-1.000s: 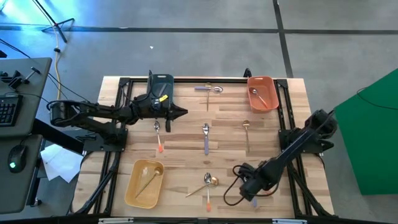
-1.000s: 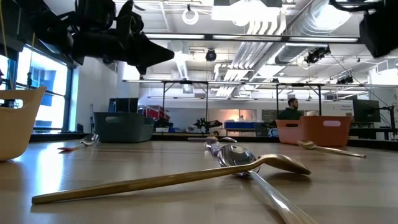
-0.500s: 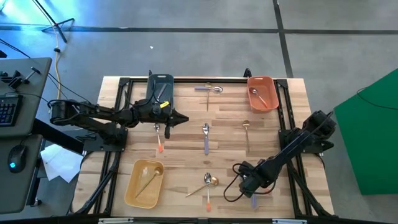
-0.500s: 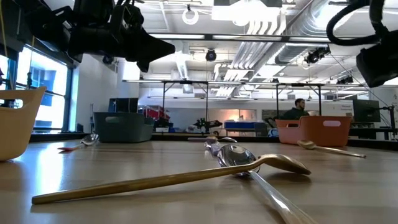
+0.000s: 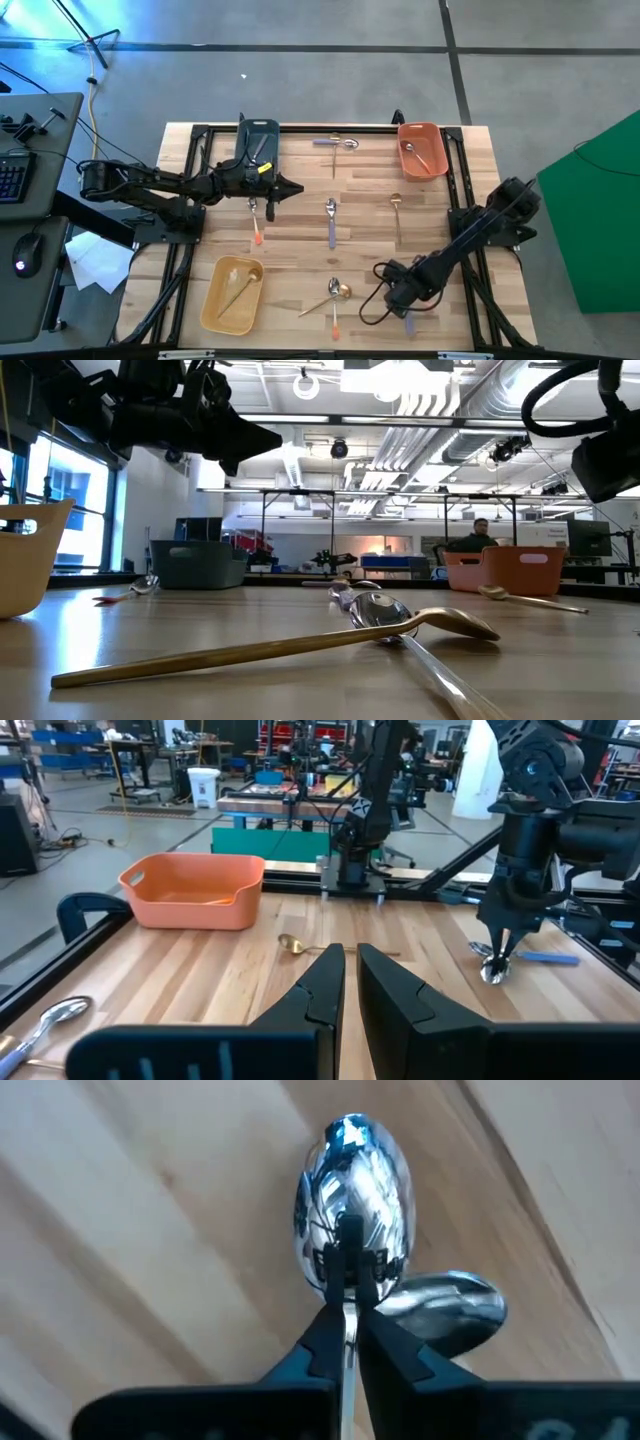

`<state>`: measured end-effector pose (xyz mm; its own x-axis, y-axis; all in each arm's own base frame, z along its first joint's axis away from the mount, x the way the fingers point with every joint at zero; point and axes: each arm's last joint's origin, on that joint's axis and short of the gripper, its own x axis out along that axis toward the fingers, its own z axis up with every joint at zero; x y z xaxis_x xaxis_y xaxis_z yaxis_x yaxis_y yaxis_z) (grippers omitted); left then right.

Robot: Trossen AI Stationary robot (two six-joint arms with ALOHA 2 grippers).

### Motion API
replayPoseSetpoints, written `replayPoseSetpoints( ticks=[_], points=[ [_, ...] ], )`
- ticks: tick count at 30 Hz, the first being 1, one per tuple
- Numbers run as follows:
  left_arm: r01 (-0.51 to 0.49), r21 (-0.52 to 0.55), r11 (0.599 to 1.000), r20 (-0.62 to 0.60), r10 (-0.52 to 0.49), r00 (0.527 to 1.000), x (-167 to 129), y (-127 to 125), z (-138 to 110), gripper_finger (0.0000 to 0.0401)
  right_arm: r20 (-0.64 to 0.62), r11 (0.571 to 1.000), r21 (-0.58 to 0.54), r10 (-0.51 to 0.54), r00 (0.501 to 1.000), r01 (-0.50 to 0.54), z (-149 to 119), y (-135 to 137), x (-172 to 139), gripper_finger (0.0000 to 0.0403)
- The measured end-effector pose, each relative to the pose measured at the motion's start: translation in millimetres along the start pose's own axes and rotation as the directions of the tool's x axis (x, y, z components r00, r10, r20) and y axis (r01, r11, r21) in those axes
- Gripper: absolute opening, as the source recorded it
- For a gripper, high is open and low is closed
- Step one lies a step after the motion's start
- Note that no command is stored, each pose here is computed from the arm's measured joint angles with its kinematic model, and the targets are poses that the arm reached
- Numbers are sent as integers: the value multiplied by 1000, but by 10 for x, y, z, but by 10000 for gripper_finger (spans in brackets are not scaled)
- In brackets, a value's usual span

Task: Sort silverware by color (type)
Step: Put the bottom right orange spoon into the orange bin

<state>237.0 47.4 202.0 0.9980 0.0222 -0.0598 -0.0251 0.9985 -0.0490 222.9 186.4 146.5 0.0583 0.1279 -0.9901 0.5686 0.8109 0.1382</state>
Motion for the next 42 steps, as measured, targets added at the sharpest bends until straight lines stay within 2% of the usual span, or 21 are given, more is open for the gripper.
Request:
replayPoseSetpoints(
  ticks=[6,10,13,16,21,26,31,37,42],
  points=[
    [-1,-14,1000,3,1,1000,0,0,4,21,65,994,-19,108,992,-107,152,-50,-299,6],
    [-6,-12,1000,6,6,1000,-1,9,6,21,161,994,-18,106,981,-104,310,-226,-691,3],
    [-25,-11,1000,9,25,1000,-6,41,10,21,185,998,47,21,983,-30,450,-542,-992,3],
    [-59,-6,998,10,59,998,-14,81,11,21,193,988,144,-77,978,50,622,-978,-1244,3],
    [-110,-6,994,12,110,994,-29,155,13,21,241,965,236,-176,955,118,975,-1711,-1507,3],
    [-136,-8,991,12,137,991,-45,215,14,21,297,949,266,-249,922,170,1339,-2429,-1592,3],
    [-152,-10,988,4,152,988,-55,251,7,21,342,948,265,-265,901,178,1644,-3027,-1582,3],
    [-167,-14,986,-13,167,986,-65,286,-9,21,295,937,271,-300,907,222,1940,-3486,-1543,3],
    [-178,-18,984,-37,177,983,-70,300,-33,21,182,938,279,-265,947,208,1980,-3692,-1326,3]
  ],
)
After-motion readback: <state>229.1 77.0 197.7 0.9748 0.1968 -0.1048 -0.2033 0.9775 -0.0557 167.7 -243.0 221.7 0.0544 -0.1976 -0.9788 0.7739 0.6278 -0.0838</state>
